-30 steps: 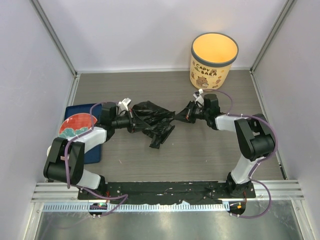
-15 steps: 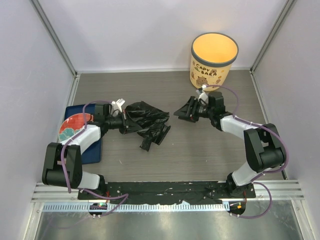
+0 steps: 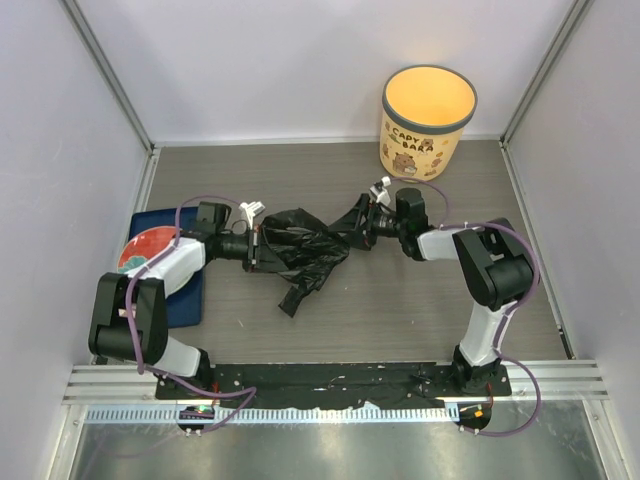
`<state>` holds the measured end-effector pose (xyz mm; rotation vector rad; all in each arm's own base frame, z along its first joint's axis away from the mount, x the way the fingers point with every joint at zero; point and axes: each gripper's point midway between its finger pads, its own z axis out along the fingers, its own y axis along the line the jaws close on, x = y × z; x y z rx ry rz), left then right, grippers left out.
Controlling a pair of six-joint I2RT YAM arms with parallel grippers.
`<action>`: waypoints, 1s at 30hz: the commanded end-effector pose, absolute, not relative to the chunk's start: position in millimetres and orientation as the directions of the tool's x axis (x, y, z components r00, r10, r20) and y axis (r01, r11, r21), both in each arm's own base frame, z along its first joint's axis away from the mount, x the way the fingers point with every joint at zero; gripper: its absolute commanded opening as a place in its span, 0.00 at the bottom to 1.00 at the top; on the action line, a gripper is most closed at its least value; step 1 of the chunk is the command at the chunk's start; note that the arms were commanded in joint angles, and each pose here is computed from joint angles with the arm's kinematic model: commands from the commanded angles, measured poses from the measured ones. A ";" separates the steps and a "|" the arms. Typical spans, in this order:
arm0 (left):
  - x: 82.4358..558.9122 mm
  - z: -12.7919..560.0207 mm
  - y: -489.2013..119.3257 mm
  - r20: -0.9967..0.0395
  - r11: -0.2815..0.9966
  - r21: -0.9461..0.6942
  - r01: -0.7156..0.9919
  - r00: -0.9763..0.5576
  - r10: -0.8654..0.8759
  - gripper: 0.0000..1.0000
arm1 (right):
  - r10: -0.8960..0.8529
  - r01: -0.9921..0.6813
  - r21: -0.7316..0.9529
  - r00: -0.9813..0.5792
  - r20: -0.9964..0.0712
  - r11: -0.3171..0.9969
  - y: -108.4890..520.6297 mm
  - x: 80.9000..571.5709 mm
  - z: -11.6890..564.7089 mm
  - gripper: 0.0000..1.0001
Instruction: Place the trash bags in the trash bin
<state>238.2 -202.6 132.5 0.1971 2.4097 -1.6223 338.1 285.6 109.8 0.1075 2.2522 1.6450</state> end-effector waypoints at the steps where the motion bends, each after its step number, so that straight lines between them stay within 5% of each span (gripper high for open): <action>1: 215.6 140.5 -201.4 -0.315 0.309 -0.888 0.340 -0.940 0.129 0.00 | 0.251 -0.279 0.951 -0.919 -0.304 0.134 301.6 346.2 168.8 0.83; 5: 216.4 144.7 -202.4 -0.318 0.288 -0.892 0.347 -0.937 0.142 0.00 | 0.223 -0.265 0.963 -0.937 -0.268 0.044 304.0 332.1 181.9 0.74; 7: 219.6 146.1 -202.5 -0.324 0.288 -0.891 0.352 -0.936 0.139 0.00 | 0.204 -0.263 0.964 -0.942 -0.265 0.038 303.2 324.9 181.5 0.58; 8: 220.0 147.2 -202.6 -0.330 0.286 -0.889 0.357 -0.933 0.141 0.00 | 0.201 -0.270 0.962 -0.941 -0.273 0.039 301.5 323.1 182.2 0.49; 9: 221.5 149.1 -202.0 -0.339 0.290 -0.884 0.367 -0.930 0.142 0.00 | 0.195 -0.259 0.965 -0.945 -0.264 0.051 299.6 320.7 178.7 0.23; 11: 219.8 150.0 -199.7 -0.350 0.303 -0.873 0.381 -0.924 0.154 0.00 | 0.218 -0.321 0.942 -0.917 -0.335 0.097 287.9 328.0 181.2 0.01; 12: 218.9 150.2 -198.6 -0.353 0.310 -0.869 0.386 -0.922 0.157 0.00 | 0.222 -0.274 0.951 -0.928 -0.301 0.144 282.9 332.0 173.9 0.01; 14: 218.6 146.0 -192.6 -0.348 0.361 -0.852 0.380 -0.925 0.151 0.00 | 0.266 -0.356 0.901 -0.869 -0.417 0.247 260.4 353.0 176.8 0.01; 18: 222.3 135.3 -181.0 -0.357 0.441 -0.814 0.378 -0.925 0.132 0.00 | 0.314 -0.335 0.844 -0.818 -0.481 0.418 223.7 384.1 183.9 0.01; 30: 227.6 126.0 -169.9 -0.380 0.529 -0.746 0.403 -0.911 0.159 0.00 | 0.363 -0.339 0.772 -0.733 -0.575 0.538 183.6 406.9 200.1 0.01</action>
